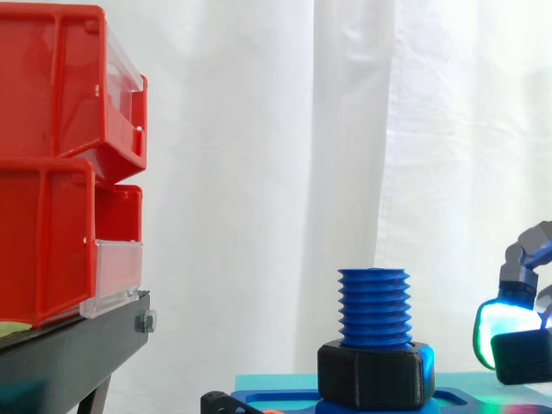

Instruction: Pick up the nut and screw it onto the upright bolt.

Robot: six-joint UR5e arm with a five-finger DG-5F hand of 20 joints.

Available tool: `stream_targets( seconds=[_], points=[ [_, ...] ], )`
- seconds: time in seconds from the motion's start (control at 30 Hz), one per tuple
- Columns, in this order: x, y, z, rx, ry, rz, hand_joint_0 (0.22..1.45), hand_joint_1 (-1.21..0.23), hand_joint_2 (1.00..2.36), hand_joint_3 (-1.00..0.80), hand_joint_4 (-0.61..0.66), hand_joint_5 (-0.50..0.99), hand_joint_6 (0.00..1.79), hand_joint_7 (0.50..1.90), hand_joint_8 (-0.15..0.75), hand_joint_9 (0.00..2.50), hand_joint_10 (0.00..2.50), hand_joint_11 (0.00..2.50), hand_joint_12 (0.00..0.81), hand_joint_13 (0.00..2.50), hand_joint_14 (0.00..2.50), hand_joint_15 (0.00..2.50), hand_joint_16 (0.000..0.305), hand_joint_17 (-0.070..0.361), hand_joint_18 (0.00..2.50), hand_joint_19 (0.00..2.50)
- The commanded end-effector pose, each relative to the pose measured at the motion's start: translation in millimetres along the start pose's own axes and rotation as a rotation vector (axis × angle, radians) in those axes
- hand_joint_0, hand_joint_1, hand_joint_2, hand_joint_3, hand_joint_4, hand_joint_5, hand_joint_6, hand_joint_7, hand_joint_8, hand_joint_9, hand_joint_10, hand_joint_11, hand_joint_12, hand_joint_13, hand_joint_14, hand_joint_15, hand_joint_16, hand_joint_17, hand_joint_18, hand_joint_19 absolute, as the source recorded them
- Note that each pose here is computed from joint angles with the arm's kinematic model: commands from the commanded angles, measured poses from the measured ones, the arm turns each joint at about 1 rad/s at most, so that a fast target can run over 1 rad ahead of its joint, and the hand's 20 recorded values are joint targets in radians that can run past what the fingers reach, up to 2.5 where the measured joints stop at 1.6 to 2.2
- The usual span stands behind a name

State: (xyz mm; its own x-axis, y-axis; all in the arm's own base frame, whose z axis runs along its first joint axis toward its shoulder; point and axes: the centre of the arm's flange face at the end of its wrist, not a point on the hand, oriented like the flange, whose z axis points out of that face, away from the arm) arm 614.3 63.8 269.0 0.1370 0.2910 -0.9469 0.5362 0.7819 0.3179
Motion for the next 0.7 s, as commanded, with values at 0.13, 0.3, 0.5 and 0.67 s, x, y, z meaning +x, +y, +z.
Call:
stream_targets(
  seconds=[0.13,0.3,0.5,0.67],
  points=[
    [-25.4,-4.8,-2.8,0.008,0.0,0.001,0.59,-0.62,1.0,-0.45,0.22,-0.16,0.86,1.03,0.322,0.73,0.0,0.07,0.335,0.6,0.0,0.0,0.039,0.087,0.38,0.0],
    [-51.2,-9.0,-7.1,0.014,-0.003,-0.003,0.59,-0.62,1.0,-0.46,0.22,-0.16,0.86,1.02,0.323,0.73,0.0,0.07,0.335,0.6,0.0,0.0,0.039,0.087,0.38,0.0],
    [-70.6,-7.0,-3.2,-0.004,-0.014,-0.038,0.59,-0.62,1.0,-0.46,0.22,-0.16,0.86,1.03,0.321,0.73,0.0,0.07,0.333,0.6,0.0,0.0,0.039,0.087,0.39,0.0],
    [-88.9,12.3,15.0,-0.112,-0.047,-0.065,0.58,-0.62,1.0,-0.45,0.22,-0.16,0.86,1.03,0.32,0.73,0.0,0.07,0.331,0.6,0.0,0.0,0.039,0.087,0.39,0.0]
  ],
)
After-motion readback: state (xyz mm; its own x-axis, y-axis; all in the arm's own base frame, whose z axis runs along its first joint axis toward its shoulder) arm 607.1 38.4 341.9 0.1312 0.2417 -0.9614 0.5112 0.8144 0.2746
